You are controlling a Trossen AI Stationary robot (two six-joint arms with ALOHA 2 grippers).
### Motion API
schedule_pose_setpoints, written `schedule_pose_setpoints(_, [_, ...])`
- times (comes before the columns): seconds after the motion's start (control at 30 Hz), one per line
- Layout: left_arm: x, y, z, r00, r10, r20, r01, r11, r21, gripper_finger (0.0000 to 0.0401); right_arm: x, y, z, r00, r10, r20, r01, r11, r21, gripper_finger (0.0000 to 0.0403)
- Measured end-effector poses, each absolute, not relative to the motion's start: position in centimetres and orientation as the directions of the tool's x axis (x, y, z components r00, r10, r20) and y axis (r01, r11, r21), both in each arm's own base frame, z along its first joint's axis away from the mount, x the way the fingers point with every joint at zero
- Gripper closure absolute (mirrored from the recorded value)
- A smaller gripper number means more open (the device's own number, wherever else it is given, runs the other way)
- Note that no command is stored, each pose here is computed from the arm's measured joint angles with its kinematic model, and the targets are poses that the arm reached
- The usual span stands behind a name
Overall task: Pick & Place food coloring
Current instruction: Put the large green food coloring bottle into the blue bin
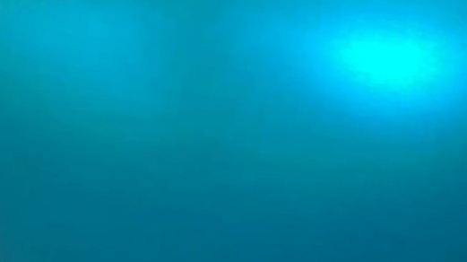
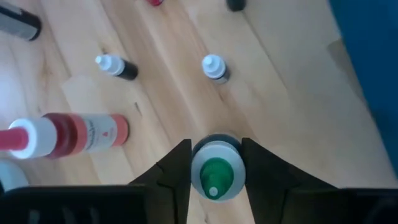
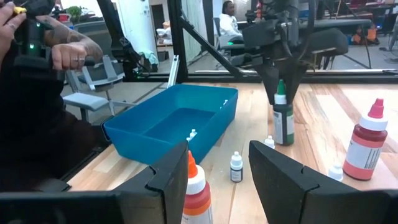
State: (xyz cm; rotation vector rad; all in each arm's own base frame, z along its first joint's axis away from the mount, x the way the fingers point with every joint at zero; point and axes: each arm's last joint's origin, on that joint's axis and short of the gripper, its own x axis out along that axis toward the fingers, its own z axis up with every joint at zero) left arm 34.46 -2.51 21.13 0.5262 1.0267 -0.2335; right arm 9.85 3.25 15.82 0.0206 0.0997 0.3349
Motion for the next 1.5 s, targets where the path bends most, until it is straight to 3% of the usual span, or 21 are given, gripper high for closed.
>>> schedule_pose_setpoints(0.17, [34.4,-2.7,22.4,0.485,0.083,-0.87,0.413,0.856,0.311,0.0281,9.9,3.3,15.8,0.939,0.329,-0.095,-0.327,0.944,0.036,0.0244])
schedule_pose_setpoints(0.37, [34.7,-4.0,25.6,0.494,0.066,-0.867,0.437,0.843,0.313,0.0296,9.9,3.3,15.8,0.94,0.329,-0.094,-0.327,0.944,0.037,0.0244])
schedule_pose_setpoints(0.63, [33.8,-8.4,28.1,0.546,-0.01,-0.838,0.553,0.756,0.351,0.0279,9.9,3.2,15.8,0.94,0.329,-0.095,-0.327,0.944,0.037,0.0244])
schedule_pose_setpoints(0.8, [32.4,-11.9,28.9,0.558,-0.075,-0.826,0.627,0.691,0.361,0.0291,9.9,3.2,15.8,0.94,0.329,-0.094,-0.327,0.944,0.037,0.0244])
schedule_pose_setpoints(1.03, [30.7,-15.3,29.3,0.559,-0.142,-0.817,0.697,0.614,0.37,0.0285,9.9,3.3,15.8,0.939,0.329,-0.095,-0.327,0.944,0.036,0.0244])
schedule_pose_setpoints(1.27, [30.8,-15.3,28.4,0.554,-0.132,-0.822,0.685,0.634,0.359,0.0293,9.9,3.2,15.8,0.94,0.329,-0.095,-0.327,0.944,0.037,0.0244])
schedule_pose_setpoints(1.5, [33.5,-15.3,25.7,0.563,-0.122,-0.817,0.666,0.653,0.361,0.0281,9.9,3.3,15.8,0.94,0.33,-0.091,-0.328,0.944,0.036,0.0244])
